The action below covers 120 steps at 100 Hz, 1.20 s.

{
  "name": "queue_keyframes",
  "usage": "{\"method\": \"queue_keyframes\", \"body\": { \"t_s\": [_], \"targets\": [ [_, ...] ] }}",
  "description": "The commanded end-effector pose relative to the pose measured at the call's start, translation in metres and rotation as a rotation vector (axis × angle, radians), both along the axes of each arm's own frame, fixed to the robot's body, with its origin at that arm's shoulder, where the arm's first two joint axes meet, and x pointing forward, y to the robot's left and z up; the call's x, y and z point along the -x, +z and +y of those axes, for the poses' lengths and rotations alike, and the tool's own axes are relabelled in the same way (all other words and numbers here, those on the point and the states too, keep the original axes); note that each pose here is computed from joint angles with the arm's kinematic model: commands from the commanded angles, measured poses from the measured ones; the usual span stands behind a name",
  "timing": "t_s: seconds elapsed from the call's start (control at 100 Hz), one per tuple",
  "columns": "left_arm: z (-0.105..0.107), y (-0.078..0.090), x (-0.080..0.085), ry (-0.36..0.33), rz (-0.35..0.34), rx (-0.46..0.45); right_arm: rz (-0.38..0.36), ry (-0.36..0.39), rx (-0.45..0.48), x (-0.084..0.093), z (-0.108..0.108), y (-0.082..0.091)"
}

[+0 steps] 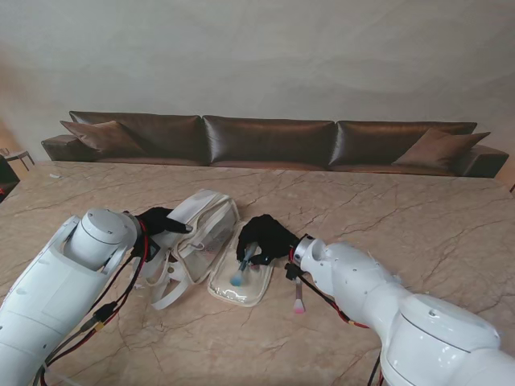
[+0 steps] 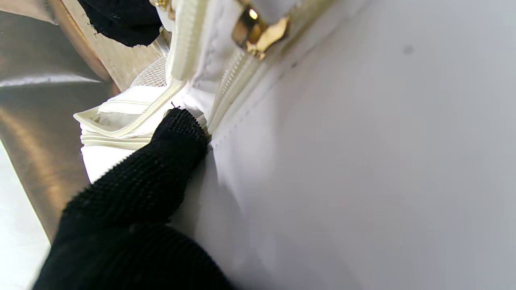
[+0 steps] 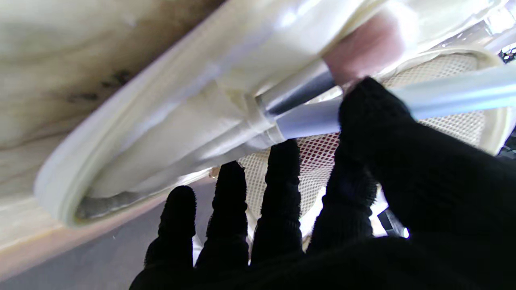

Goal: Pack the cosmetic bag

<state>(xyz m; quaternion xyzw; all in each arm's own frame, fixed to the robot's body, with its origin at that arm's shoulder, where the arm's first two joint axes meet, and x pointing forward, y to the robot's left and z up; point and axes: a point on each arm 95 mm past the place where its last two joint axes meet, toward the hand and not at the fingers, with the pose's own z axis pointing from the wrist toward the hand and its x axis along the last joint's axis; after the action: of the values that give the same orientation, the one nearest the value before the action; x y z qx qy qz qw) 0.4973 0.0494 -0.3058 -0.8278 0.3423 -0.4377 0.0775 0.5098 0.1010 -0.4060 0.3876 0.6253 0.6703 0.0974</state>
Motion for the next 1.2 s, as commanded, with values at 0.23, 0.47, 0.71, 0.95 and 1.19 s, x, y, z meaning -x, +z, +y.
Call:
{"method": "queue_keyframes", "body": {
  "t_s": [0.23,0.47,0.71,0.95,1.19],
  "targets": [
    [-0.001,0.003,-0.001,-0.021,-0.013,-0.010,-0.079,0.013,0.066,-0.005,0.005,0.007],
    [-0.002,0.002,0.000,-0.023,-0.013,-0.010,-0.141,-0.008,0.131,-0.010,0.006,0.009],
    [-0.004,-0.001,0.001,-0.020,-0.011,-0.007,-0.140,-0.056,0.130,-0.010,0.008,0.007],
    [-0.007,-0.002,0.001,-0.020,-0.012,0.000,-0.177,-0.108,0.175,-0.014,0.005,0.006],
    [-0.007,-0.002,0.002,-0.023,-0.008,-0.003,-0.203,-0.110,0.210,-0.014,0.004,0.006]
  ]
}}
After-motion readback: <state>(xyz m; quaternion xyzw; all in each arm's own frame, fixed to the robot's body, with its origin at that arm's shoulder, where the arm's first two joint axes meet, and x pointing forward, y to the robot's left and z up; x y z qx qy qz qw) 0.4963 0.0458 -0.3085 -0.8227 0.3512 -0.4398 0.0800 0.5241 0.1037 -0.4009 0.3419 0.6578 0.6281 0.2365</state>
